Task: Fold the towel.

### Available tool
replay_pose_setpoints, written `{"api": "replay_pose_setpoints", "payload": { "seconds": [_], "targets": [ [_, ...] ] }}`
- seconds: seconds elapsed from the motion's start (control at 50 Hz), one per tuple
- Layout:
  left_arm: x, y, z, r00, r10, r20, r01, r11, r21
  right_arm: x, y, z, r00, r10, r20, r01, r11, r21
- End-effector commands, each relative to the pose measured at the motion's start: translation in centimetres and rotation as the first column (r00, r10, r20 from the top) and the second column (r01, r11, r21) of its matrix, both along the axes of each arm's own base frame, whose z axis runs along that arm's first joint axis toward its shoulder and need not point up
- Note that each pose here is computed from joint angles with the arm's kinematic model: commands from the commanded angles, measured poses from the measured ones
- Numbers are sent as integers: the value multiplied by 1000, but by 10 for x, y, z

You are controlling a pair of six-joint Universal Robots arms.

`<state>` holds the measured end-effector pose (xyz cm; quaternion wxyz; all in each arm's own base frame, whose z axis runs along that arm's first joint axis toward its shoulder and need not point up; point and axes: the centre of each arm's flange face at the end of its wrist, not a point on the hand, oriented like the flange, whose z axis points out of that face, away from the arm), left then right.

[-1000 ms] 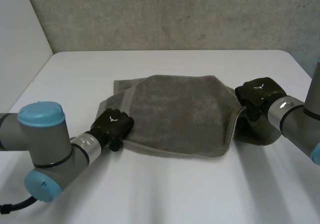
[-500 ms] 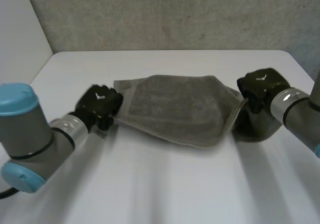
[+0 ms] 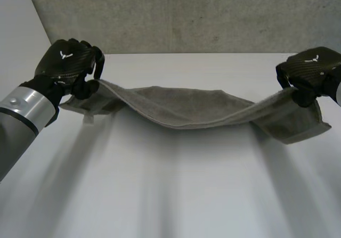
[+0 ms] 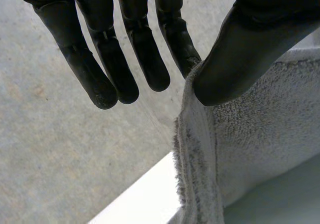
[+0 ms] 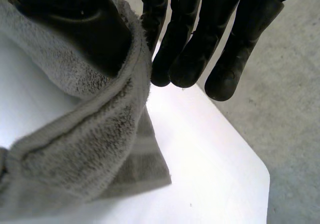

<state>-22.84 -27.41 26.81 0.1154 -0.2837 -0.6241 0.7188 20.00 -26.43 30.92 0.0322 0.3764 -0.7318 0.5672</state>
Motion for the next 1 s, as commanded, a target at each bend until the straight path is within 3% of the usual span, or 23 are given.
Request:
{"api": "replay_pose_setpoints", "payload": {
  "seconds": [0.02, 0.2, 0.38, 0.52, 0.74, 1.0],
  "targets": [
    [-1, -17, -30, 999, 6, 46, -9, 998, 64, -6, -11, -16, 992, 19, -121, -19, 1000, 4],
    [-18, -63, -61, 989, -3, 149, -4, 999, 50, 5, -53, -40, 984, 56, -167, -58, 998, -4],
    [-44, -114, -77, 989, 19, 149, -17, 1000, -10, 28, -95, -63, 981, 63, -183, -78, 994, -76],
    [-59, -154, -93, 990, 37, 135, -30, 998, -54, 37, -129, -103, 961, 60, -271, -87, 992, -88],
    [-78, -170, -126, 987, 19, 162, -5, 996, -84, 47, -161, -149, 949, 54, -309, -93, 989, -113],
    [-82, -177, -142, 977, 26, 210, -1, 993, -121, 50, -183, -149, 958, -18, -285, -57, 966, -253]
  ]
}}
